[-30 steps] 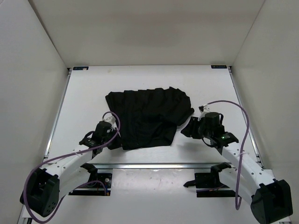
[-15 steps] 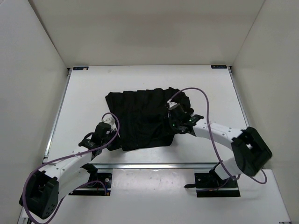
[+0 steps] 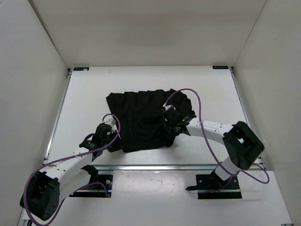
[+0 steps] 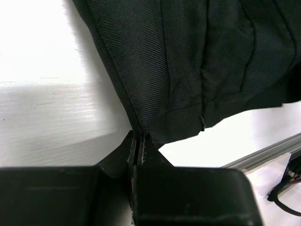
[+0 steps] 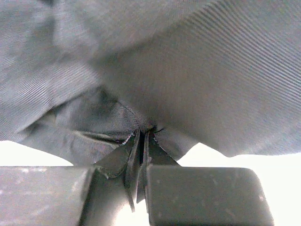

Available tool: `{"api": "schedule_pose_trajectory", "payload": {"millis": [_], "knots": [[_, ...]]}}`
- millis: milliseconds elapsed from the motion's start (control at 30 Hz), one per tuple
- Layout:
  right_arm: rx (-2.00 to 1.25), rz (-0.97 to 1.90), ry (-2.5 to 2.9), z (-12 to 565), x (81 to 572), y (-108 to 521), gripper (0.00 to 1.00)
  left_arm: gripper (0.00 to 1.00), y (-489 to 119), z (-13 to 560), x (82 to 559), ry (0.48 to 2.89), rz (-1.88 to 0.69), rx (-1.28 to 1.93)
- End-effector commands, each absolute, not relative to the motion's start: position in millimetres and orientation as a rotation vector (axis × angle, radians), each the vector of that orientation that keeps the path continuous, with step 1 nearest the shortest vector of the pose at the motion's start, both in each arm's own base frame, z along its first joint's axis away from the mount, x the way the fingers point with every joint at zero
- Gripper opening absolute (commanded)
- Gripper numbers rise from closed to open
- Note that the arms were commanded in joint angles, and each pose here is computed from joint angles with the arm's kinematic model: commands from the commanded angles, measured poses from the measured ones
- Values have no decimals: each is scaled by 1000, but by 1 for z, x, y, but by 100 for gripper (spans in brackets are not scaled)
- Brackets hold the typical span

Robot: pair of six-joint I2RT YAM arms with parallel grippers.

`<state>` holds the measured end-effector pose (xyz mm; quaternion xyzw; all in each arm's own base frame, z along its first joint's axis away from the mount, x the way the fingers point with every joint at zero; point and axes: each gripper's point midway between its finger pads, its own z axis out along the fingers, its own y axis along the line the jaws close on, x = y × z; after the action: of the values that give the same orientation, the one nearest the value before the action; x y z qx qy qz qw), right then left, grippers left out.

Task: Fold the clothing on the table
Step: Flatten the skirt out

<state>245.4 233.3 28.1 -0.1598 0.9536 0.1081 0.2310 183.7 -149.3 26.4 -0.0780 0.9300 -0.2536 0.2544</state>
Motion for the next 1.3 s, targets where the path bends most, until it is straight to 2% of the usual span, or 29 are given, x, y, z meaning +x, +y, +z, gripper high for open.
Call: {"api": "schedule_pose_trajectory", "payload": {"millis": [0,233,367,567,600,667,700,733,767,1000,1100,1267], "knots": [[-412,343,2535,66,250,221,0,0,-148,30,188,2512,-682,-188],[-315,567,2422,105,230,183,0,0,-145,32,191,2503,-674,-196],[-204,681,2405,101,215,160,0,0,-142,30,189,2512,-662,-203],[-48,632,2498,86,194,132,1,0,-144,33,191,2495,-678,-196],[-33,606,2490,89,195,129,4,0,-143,33,192,2494,-679,-210],[30,581,2490,99,197,121,27,0,-144,31,189,2500,-681,-207],[12,595,2482,103,194,122,30,0,-143,28,186,2512,-674,-201],[20,618,2452,111,200,121,52,0,-144,31,188,2499,-682,-199],[-5,631,2431,117,202,123,99,0,-144,31,188,2496,-683,-200],[-361,681,2400,113,191,184,99,0,-144,32,186,2495,-698,-208],[-420,699,2418,105,191,203,99,0,-143,32,188,2489,-694,-221],[-468,576,2465,88,196,212,98,0,-145,33,188,2489,-700,-215]]}}
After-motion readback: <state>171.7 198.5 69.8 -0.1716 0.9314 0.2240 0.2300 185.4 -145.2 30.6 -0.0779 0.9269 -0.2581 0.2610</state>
